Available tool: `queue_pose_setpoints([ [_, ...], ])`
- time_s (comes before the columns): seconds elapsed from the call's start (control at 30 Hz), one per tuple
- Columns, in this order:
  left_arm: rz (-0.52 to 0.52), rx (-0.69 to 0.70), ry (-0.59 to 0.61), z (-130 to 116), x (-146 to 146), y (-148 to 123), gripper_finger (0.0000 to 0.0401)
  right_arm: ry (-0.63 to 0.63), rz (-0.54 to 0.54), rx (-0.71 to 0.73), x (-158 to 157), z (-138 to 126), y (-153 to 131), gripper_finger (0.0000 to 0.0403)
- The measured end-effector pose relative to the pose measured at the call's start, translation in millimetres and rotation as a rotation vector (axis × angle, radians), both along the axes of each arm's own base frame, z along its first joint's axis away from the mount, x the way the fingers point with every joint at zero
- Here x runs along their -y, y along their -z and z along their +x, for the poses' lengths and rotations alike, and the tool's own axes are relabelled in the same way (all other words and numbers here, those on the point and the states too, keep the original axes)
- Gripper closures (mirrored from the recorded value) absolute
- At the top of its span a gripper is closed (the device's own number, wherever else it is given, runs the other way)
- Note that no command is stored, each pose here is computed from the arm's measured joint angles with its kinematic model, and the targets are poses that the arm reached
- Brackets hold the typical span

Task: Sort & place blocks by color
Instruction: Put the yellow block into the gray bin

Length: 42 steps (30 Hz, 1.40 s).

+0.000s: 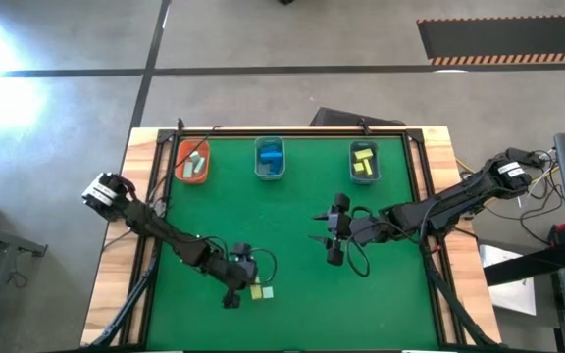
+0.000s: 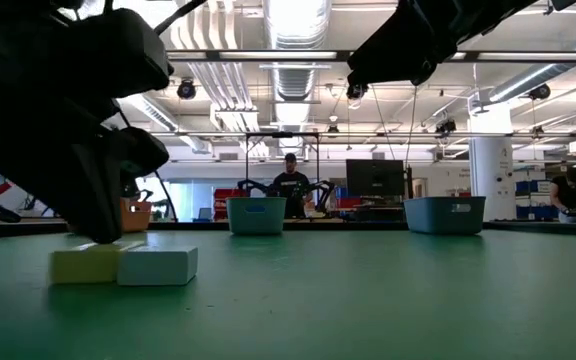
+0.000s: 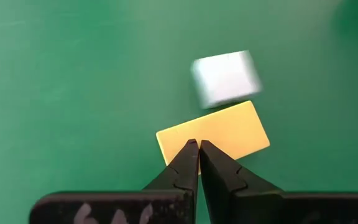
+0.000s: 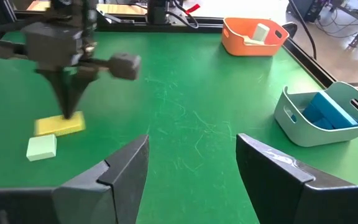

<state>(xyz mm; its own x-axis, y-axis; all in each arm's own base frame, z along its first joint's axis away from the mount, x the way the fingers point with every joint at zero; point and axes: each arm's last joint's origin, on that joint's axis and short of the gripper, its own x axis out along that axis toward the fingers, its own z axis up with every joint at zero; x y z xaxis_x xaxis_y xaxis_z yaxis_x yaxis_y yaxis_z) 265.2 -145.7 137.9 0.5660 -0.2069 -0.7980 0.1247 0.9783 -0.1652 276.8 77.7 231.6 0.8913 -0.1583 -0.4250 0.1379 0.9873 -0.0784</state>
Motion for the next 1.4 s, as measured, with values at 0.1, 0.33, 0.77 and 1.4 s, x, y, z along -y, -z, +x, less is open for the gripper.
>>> queue_pose_setpoints([
  [0.1, 0.046, -0.005, -0.053, -3.8, -12.6, -5.5, 0.0401, 0.000, 0.000, 0.000, 0.0, 0.0, 0.0, 0.0177],
  [0.33, 0.082, 0.051, -0.040, -10.9, -26.8, -24.7, 0.0401, 0.002, -0.001, 0.001, 0.2, 0.0, 0.1, 0.0177],
  [0.77, 0.178, 0.003, 0.057, -16.3, -34.0, -17.4, 0.0200, 0.008, 0.010, 0.000, 0.3, -0.3, 0.8, 0.0177],
  [1.4, 0.303, -0.026, 0.195, -15.6, -34.2, 0.9, 0.0187, 0.020, 0.029, -0.005, 0.7, -1.6, 4.1, 0.0177],
])
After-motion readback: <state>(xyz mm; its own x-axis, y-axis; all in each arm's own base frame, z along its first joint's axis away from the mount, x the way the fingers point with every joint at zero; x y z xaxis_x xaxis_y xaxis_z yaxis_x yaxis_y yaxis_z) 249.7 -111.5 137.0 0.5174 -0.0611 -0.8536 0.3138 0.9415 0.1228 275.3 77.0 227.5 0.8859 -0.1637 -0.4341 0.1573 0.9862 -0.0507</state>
